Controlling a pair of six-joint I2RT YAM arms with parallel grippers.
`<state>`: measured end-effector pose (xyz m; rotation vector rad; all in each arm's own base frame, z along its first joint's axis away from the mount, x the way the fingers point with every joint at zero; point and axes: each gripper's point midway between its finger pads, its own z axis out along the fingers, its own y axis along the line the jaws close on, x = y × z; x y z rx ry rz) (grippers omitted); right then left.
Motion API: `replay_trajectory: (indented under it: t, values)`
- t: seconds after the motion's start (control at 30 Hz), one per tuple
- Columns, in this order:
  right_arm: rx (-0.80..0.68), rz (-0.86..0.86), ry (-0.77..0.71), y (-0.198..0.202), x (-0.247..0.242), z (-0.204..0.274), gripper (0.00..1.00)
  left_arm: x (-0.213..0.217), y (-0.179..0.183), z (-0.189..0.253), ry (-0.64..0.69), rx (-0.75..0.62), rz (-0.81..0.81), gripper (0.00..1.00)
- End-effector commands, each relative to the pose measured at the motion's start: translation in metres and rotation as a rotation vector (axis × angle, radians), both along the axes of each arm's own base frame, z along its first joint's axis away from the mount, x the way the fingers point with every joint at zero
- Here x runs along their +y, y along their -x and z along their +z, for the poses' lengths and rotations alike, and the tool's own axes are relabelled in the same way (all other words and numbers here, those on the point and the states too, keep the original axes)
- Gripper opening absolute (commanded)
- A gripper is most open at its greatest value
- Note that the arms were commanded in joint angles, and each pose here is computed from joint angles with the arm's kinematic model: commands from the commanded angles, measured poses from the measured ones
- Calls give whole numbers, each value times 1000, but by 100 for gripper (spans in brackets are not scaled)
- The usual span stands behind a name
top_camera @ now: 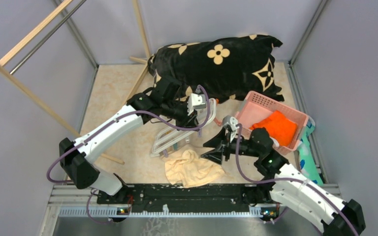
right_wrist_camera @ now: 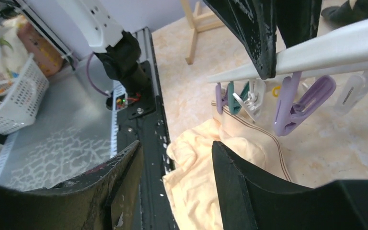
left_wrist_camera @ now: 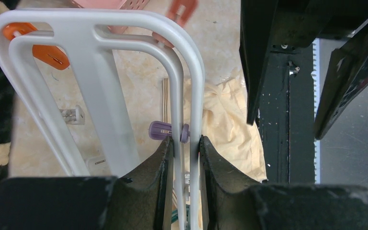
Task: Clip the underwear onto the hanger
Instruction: Open the clamp at the hanger.
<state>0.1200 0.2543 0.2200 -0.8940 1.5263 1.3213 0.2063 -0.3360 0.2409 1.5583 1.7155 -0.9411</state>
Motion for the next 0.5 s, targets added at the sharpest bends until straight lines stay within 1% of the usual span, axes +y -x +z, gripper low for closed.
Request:
replay_trajectory:
  t: [0.0, 0.13, 0.2, 0.3, 0.47]
  values:
    - [-135, -123, 12, -24, 9, 15, 55, -3, 0, 26, 63, -53, -16, 0]
    - [-209, -283, 32, -53, 1, 12, 61, -2, 2, 27, 67, -49, -25, 0]
    - [-238, -333, 27, -63, -1, 13, 63, -2, 3, 27, 69, -48, -30, 0]
    - [-259, -368, 14, -73, 0, 14, 65, -2, 4, 27, 70, -48, -34, 0]
    - [-284, -393, 49, -85, 2, 12, 66, -1, 6, 26, 70, -47, -39, 0]
